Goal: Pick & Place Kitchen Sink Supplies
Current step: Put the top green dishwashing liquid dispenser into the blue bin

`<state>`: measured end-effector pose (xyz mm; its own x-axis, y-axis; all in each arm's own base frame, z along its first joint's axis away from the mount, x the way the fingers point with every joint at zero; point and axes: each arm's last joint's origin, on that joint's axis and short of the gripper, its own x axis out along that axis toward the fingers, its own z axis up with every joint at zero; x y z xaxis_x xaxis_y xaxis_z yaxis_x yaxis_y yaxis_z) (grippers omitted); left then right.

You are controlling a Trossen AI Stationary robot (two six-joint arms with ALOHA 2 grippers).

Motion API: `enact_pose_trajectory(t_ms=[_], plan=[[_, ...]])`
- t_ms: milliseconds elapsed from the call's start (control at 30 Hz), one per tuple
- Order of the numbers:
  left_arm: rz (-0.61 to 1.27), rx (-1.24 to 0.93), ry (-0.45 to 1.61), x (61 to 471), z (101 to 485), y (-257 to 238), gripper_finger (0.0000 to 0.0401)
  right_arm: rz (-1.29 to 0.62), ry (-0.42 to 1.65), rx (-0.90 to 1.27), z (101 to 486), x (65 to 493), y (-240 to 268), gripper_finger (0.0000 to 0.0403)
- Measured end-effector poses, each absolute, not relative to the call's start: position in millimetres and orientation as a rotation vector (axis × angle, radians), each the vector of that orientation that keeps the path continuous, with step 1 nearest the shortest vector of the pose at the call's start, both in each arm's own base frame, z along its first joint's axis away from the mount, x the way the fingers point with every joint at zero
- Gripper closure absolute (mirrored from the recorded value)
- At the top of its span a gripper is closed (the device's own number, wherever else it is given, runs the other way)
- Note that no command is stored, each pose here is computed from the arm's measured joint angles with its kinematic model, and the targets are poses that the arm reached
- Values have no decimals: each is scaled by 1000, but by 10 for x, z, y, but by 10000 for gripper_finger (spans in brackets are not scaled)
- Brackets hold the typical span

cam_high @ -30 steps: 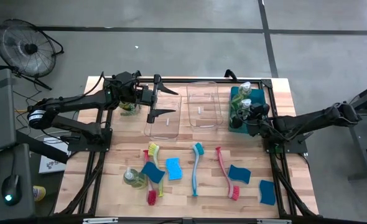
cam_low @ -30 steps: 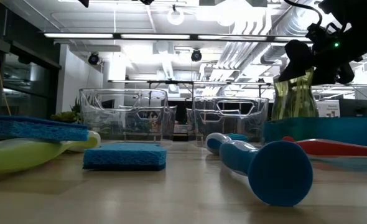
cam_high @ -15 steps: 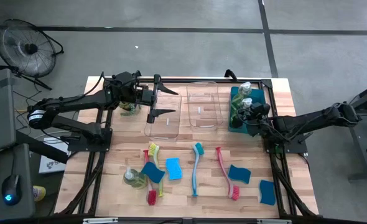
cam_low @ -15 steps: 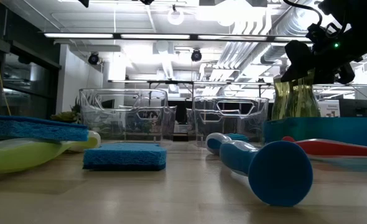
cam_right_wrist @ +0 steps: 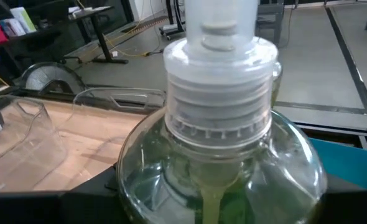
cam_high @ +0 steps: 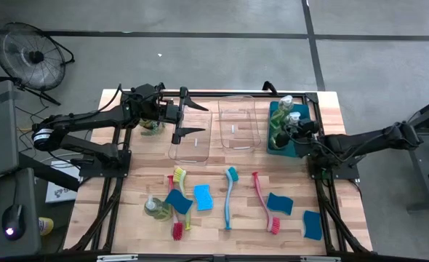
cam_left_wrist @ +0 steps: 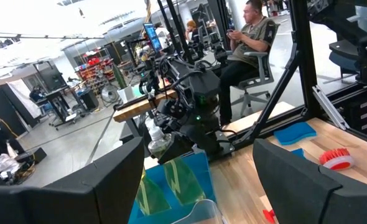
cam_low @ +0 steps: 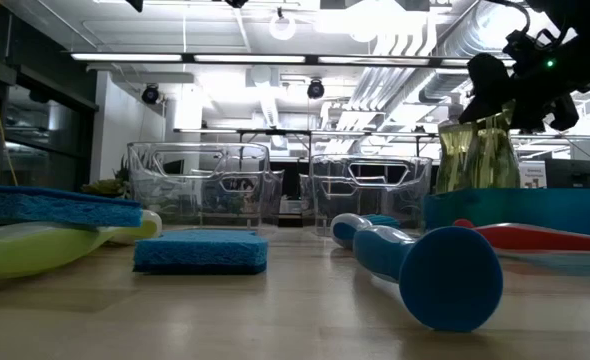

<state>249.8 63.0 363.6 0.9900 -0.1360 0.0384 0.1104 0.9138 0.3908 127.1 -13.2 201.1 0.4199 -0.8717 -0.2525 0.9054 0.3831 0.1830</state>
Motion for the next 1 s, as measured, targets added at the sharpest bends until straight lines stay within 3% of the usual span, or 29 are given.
enact_pose_trajectory(t_ms=[1000], plan=[[-135, 397, -60, 2498, 3630, 628, 107, -1462, 229, 183, 2092, 1001, -486, 173]])
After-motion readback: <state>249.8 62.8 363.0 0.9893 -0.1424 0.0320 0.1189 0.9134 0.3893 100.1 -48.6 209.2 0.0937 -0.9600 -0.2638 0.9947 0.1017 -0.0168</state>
